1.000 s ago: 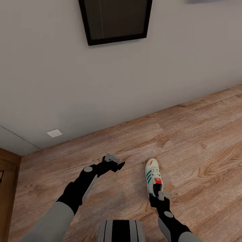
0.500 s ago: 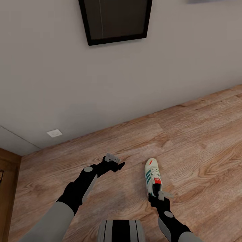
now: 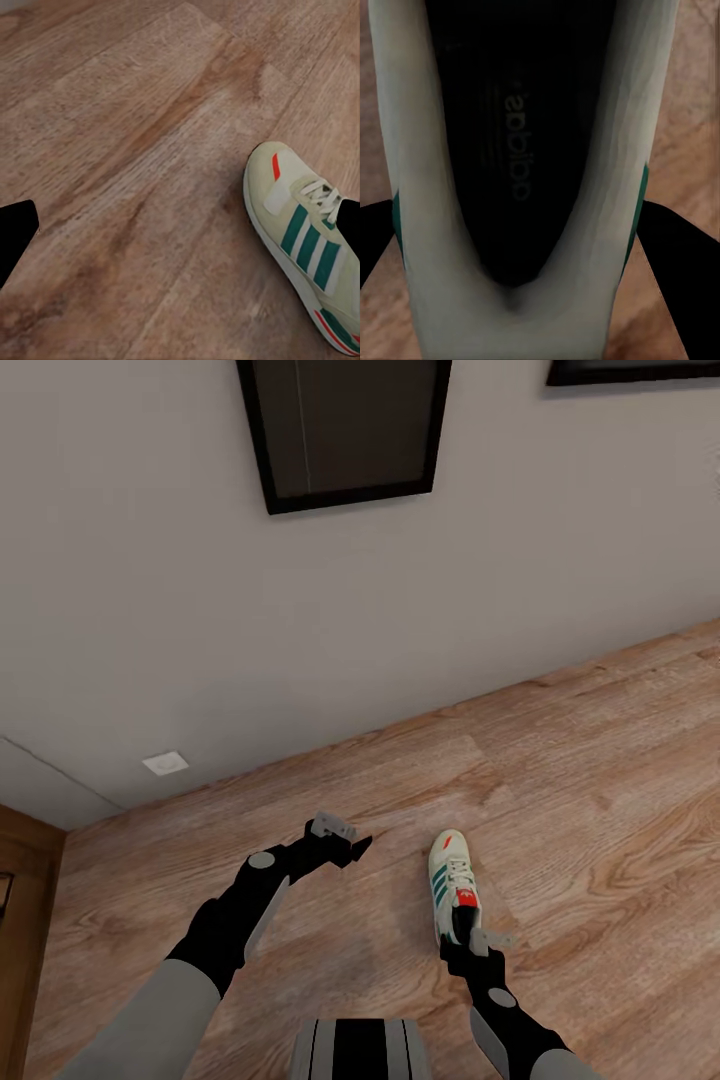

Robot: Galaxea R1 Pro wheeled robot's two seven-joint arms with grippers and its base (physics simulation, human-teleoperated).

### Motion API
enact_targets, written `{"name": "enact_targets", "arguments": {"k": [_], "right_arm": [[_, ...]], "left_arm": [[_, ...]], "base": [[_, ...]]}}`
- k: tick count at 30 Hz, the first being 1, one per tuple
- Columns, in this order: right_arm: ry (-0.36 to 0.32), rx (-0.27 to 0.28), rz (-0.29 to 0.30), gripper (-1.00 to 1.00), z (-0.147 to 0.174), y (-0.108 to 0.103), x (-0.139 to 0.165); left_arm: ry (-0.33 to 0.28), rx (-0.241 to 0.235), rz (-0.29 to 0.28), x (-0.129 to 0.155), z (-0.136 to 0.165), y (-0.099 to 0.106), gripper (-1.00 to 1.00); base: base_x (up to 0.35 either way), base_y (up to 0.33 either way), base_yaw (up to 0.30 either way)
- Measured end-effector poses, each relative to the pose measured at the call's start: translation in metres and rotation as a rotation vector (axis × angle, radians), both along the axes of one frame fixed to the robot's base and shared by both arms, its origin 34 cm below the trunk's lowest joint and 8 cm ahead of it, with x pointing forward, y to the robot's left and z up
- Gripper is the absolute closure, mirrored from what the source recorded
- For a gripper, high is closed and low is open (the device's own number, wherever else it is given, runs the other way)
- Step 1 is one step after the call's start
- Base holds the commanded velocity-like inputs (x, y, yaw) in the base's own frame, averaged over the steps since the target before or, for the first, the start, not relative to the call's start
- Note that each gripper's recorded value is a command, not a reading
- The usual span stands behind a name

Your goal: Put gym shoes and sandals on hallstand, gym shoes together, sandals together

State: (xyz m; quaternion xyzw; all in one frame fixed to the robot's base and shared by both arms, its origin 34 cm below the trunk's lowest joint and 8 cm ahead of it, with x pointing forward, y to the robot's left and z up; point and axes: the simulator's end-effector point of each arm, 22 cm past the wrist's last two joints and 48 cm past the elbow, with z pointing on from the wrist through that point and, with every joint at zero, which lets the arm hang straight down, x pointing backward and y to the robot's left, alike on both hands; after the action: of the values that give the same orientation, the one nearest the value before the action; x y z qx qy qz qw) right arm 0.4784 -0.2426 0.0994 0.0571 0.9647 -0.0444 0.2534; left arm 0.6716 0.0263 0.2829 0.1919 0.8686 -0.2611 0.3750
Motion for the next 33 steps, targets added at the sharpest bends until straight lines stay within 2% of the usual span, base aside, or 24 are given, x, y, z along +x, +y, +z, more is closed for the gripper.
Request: {"name": "enact_targets", "arguments": {"k": [17,33], "right_arm": [[-0.070,-0.001,0.000,1.00,0.030,0.000,0.027],[-0.148,0.001,0.004,1.00,0.064,0.002,0.055]], "left_arm": [[-0.073,0.002,0.006,0.015,0.044,0.003,-1.00],[-0.132,0.016,0.075,0.036,0.083,0.040,-1.00]], "base": [[0.000,0.000,0.000],[0.000,0.000,0.000]]}}
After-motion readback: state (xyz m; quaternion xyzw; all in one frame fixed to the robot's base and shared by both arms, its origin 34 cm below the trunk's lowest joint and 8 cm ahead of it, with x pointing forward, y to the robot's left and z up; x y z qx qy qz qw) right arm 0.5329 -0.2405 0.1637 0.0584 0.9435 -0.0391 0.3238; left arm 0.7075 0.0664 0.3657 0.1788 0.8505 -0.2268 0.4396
